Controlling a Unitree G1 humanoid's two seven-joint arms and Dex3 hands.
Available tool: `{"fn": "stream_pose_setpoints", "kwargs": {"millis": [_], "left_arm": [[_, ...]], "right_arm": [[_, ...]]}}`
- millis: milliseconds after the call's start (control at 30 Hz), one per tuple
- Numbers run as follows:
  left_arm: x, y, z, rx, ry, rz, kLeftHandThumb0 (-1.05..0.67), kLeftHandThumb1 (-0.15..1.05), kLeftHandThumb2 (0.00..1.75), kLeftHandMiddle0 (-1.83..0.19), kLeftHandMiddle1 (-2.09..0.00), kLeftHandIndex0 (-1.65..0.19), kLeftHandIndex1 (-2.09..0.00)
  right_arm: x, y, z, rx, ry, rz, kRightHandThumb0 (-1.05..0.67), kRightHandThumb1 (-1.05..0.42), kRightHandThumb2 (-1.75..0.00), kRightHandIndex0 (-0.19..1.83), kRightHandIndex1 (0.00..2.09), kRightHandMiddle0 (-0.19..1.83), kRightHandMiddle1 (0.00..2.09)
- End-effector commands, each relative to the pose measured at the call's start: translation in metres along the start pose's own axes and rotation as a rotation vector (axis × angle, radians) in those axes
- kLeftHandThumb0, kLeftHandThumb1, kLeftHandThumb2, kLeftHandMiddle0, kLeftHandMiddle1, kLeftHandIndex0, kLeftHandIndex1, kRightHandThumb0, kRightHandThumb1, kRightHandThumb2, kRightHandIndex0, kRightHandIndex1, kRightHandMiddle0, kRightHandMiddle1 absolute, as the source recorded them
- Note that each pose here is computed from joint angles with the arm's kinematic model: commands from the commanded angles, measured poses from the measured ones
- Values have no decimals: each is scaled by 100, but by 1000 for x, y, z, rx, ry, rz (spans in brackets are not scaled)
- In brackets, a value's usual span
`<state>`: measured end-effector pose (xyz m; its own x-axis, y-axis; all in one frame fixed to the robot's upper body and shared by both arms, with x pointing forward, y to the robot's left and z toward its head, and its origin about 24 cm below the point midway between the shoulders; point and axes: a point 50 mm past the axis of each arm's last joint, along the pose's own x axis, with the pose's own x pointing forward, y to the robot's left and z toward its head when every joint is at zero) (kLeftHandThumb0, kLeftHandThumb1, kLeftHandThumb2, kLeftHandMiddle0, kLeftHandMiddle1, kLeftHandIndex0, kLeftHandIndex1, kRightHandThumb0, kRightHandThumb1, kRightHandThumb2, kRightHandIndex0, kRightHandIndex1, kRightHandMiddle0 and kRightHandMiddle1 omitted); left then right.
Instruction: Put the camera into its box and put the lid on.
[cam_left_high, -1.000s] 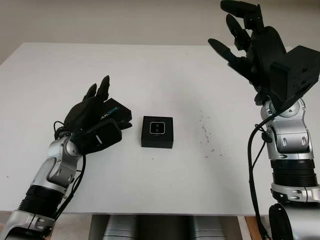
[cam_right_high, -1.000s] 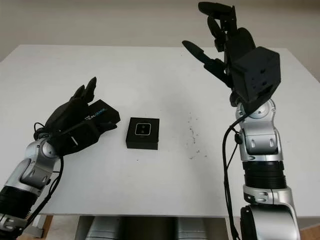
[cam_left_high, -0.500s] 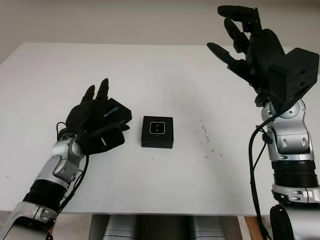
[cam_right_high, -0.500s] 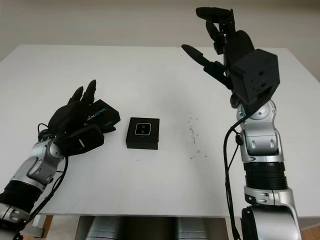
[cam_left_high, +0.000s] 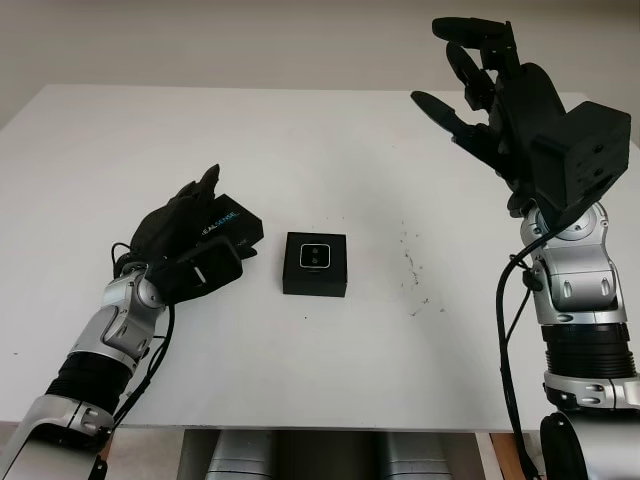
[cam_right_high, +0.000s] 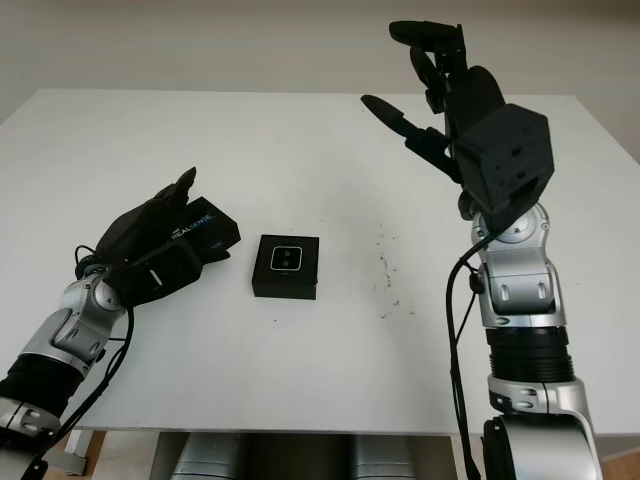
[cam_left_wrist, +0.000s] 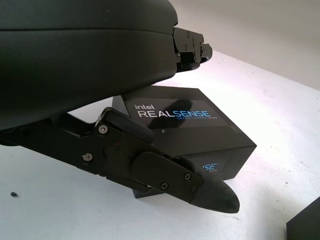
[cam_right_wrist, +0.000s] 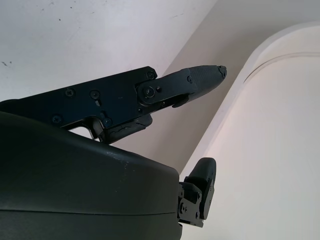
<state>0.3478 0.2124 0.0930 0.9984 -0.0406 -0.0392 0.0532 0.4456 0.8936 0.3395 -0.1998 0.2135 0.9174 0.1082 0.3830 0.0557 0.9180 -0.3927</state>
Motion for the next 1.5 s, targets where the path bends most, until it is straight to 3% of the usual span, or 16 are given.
{"fn": "stream_pose_setpoints", "kwargs": {"millis": [0, 300, 367, 400, 500, 600, 667, 767, 833, 1200, 1467], "left_arm": [[2, 4, 2, 15, -6, -7, -74, 92, 4, -15, -8, -4, -11], [3, 1, 6, 55, 29, -32, -74, 87, 4, -29, -12, -15, -13], [3, -1, 7, 52, 24, -29, -68, 83, 6, 3, -124, -24, -11], [3, -1, 7, 56, 19, -27, -64, 82, 6, 6, -145, -27, -11], [2, -3, 6, 50, -1, -5, -52, 84, 6, -15, -103, -38, -15], [1, -5, 4, 19, -24, 27, -31, 88, 6, -36, -87, -51, -25], [0, -6, 3, 17, -41, 45, -19, 92, 6, -37, -99, -52, -44], [0, -7, 2, 35, -68, 67, -9, 97, 6, -36, -106, -42, -92], [0, -7, 1, 43, -79, 79, -6, 98, 6, -37, -107, -42, -102], [-3, 5, 5, -46, -132, 136, -5, 98, 5, -44, -113, -36, -110], [-7, 39, 17, -196, -205, 161, -7, 98, 5, -46, -123, -37, -111]], "right_arm": [[-2, -3, 5, 2, -26, -15, -65, -105, -9, 14, 7, -17, 97], [-3, -4, 5, 5, -22, -22, -64, -105, -8, 14, 7, -17, 98], [-3, -3, 5, 5, -23, -21, -63, -105, -9, 14, 7, -17, 98], [-4, -3, 5, 5, -25, -21, -63, -105, -9, 14, 7, -17, 98], [-4, -3, 5, -2, -28, -20, -62, -105, -9, 14, 7, -18, 99], [-4, -3, 3, -9, -25, -21, -63, -105, -10, 14, 7, -19, 100], [-5, -3, 3, -4, -20, -24, -63, -105, -10, 15, 7, -19, 100], [-6, -3, 2, -4, -14, -20, -64, -105, -11, 16, 8, -19, 100], [-6, -2, 2, 3, -5, -20, -64, -105, -12, 16, 8, -19, 99], [-8, 0, 1, 0, -2, -18, -64, -105, -16, 17, 8, -17, 94], [-10, 1, 1, -22, -1, -17, -62, -105, -19, 17, 8, -18, 93]]}}
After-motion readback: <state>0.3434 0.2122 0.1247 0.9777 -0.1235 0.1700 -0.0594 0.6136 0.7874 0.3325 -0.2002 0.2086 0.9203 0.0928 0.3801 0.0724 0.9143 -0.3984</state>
